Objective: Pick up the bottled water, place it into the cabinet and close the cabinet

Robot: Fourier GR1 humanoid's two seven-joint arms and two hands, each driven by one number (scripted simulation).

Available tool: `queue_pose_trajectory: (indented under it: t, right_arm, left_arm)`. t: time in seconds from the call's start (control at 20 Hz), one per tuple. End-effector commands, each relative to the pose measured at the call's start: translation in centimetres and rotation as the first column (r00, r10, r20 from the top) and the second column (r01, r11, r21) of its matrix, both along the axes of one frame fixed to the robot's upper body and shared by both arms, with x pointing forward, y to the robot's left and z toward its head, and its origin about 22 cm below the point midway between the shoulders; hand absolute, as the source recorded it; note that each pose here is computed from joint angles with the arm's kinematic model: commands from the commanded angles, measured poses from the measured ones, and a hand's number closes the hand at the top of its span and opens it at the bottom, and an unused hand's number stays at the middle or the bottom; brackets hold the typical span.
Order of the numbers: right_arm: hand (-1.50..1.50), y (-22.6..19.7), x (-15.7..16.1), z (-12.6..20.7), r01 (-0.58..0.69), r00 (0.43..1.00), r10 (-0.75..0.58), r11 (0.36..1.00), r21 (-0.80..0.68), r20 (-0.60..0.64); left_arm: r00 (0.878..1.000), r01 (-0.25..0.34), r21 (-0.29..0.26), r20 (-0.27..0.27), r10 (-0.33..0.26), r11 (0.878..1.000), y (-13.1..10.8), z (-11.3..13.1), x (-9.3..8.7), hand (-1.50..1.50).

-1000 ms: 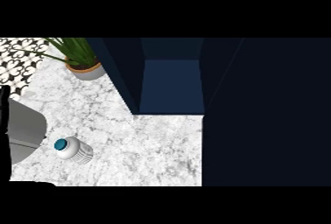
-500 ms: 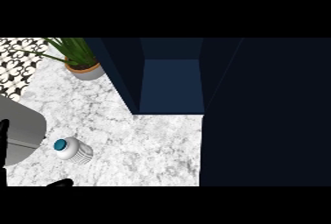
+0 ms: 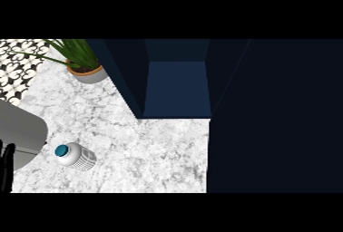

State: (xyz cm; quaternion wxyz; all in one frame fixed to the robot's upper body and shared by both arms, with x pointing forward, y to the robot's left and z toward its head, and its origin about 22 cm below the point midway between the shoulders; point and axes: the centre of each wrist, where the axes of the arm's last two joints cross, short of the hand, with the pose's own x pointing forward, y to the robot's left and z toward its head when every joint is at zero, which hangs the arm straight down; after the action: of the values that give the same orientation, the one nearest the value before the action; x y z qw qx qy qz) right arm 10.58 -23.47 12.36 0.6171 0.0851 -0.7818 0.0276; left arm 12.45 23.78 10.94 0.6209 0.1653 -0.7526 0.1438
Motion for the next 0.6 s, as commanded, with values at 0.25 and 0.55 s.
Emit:
queue_pose_trajectory:
  t: [0.25,0.55]
  right_arm:
    - [-1.50,0.5,-4.3,2.4,0.012,0.999,-0.012,1.000,0.007,0.037]
    - [-1.50,-0.9,-4.2,1.6,0.010,0.999,-0.010,1.000,-0.014,0.030]
  left_arm:
    - [0.993,-0.111,0.016,-0.031,0.112,0.994,0.5,-2.6,-0.6,-1.50]
    - [0.984,-0.166,0.018,-0.057,0.167,0.986,2.8,-6.7,2.1,-1.50]
